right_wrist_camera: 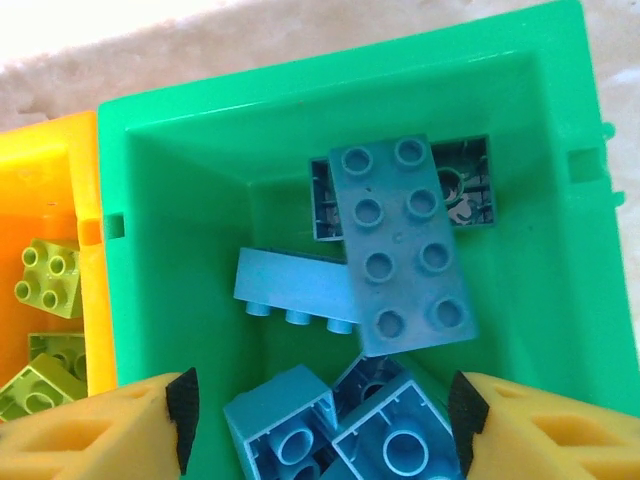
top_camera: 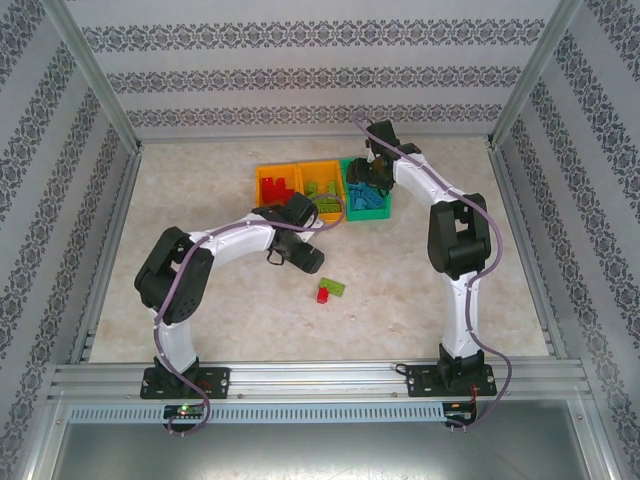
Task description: Sort the legos into containers by color
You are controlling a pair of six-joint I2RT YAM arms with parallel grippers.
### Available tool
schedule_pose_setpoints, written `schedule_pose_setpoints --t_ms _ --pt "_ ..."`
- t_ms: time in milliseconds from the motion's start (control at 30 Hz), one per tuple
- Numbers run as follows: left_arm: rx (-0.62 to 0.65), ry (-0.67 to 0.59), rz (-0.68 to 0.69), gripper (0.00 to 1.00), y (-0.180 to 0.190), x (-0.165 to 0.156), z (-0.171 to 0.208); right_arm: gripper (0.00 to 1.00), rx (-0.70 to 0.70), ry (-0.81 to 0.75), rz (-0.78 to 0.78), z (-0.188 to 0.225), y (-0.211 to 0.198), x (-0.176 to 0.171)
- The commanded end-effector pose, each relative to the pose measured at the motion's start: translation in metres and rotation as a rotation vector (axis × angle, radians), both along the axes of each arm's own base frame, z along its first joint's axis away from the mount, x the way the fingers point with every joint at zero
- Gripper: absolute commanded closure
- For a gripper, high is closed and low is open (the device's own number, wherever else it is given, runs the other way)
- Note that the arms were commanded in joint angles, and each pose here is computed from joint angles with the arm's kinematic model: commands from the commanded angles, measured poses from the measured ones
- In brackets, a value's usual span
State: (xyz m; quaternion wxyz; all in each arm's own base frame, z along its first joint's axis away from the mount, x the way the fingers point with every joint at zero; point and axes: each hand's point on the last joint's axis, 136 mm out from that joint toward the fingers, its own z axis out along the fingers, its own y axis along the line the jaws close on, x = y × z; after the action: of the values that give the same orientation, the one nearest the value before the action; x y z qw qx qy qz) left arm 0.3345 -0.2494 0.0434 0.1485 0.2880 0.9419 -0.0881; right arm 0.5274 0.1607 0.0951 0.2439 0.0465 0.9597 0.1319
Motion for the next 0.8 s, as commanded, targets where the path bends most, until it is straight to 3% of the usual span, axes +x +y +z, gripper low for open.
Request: schedule_pose_setpoints --t_ms 0,200,433,600,767 --pt "0.036 0.029 -0.053 0.18 -0.002 -0.007 -0.004 0.28 0.032 -0.036 0.006 0.027 0.0 -0.01" --pt "0.04 0.062 -0.086 0.28 -0.005 -0.01 -0.014 0.26 0.093 -0.079 -0.008 0.054 -0.001 -0.026" --pt "0.033 0.072 -0.084 0.56 -0.008 -0.008 -0.019 0.24 0.138 -0.117 -0.025 0.074 -0.005 -0.046" --pt "-0.001 0.054 -0.076 0.68 -0.014 -0.005 -0.005 0.22 0.122 -0.13 -0.003 0.077 -0.009 -0.065" --pt "-0.064 -0.036 -0.022 0.72 -0.023 0.014 0.033 0.21 0.063 -0.134 0.042 0.063 -0.018 -0.094"
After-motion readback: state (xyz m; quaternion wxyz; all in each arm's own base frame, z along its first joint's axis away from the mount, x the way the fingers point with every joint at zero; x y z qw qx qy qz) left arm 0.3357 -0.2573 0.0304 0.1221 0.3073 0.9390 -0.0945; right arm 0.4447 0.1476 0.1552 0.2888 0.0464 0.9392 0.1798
